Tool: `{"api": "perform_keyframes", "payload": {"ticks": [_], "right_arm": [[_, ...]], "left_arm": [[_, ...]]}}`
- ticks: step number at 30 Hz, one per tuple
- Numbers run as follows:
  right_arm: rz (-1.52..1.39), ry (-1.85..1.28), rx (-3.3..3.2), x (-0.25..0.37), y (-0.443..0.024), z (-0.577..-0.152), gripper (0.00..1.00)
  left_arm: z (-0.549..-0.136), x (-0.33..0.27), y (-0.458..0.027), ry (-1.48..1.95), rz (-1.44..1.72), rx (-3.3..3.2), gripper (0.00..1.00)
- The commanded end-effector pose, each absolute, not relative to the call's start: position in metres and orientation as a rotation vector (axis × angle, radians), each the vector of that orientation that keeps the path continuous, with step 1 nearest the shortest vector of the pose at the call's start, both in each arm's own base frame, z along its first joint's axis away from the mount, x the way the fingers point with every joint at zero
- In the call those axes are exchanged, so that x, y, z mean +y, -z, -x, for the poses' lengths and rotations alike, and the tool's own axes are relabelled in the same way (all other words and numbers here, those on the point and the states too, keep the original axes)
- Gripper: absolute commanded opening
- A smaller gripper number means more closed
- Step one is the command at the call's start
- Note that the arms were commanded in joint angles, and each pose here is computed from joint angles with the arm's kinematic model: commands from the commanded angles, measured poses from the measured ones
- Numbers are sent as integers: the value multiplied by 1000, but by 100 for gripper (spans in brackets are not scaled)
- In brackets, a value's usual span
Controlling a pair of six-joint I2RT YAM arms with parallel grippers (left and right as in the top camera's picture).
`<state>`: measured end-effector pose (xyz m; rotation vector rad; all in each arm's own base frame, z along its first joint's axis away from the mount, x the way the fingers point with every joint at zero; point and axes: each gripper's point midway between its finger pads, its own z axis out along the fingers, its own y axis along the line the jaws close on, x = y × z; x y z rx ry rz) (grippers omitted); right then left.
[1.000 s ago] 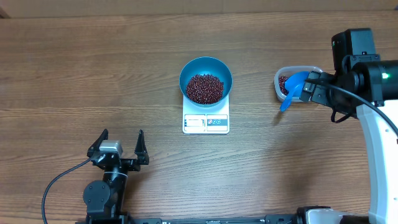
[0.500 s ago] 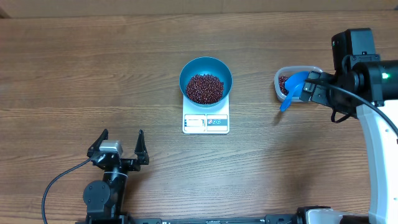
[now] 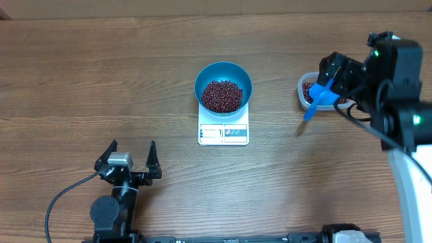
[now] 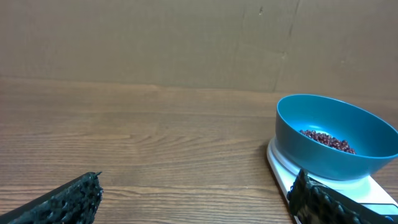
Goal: Scoop item into bowl and weigh 150g on scale
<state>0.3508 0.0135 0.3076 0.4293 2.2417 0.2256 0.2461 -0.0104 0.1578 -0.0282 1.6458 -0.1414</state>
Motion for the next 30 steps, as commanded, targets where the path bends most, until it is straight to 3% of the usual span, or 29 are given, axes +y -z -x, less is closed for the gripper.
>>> {"api": "perform_keyframes", "payload": {"ticks": [1, 11, 19, 30], "right_arm": [[-359, -330, 2118, 26, -311, -344, 100], [-238, -396, 1602, 25, -300, -318, 100], [-219, -396, 1406, 19, -240, -277, 100], [-118, -192, 1540, 12, -186, -261, 100]], "left_arm": [[-246, -8, -158, 122, 27, 1642, 100], [-246, -8, -158, 122, 27, 1642, 99], [-246, -8, -158, 122, 27, 1642, 99], [-246, -8, -157, 122, 27, 1642, 100]]}}
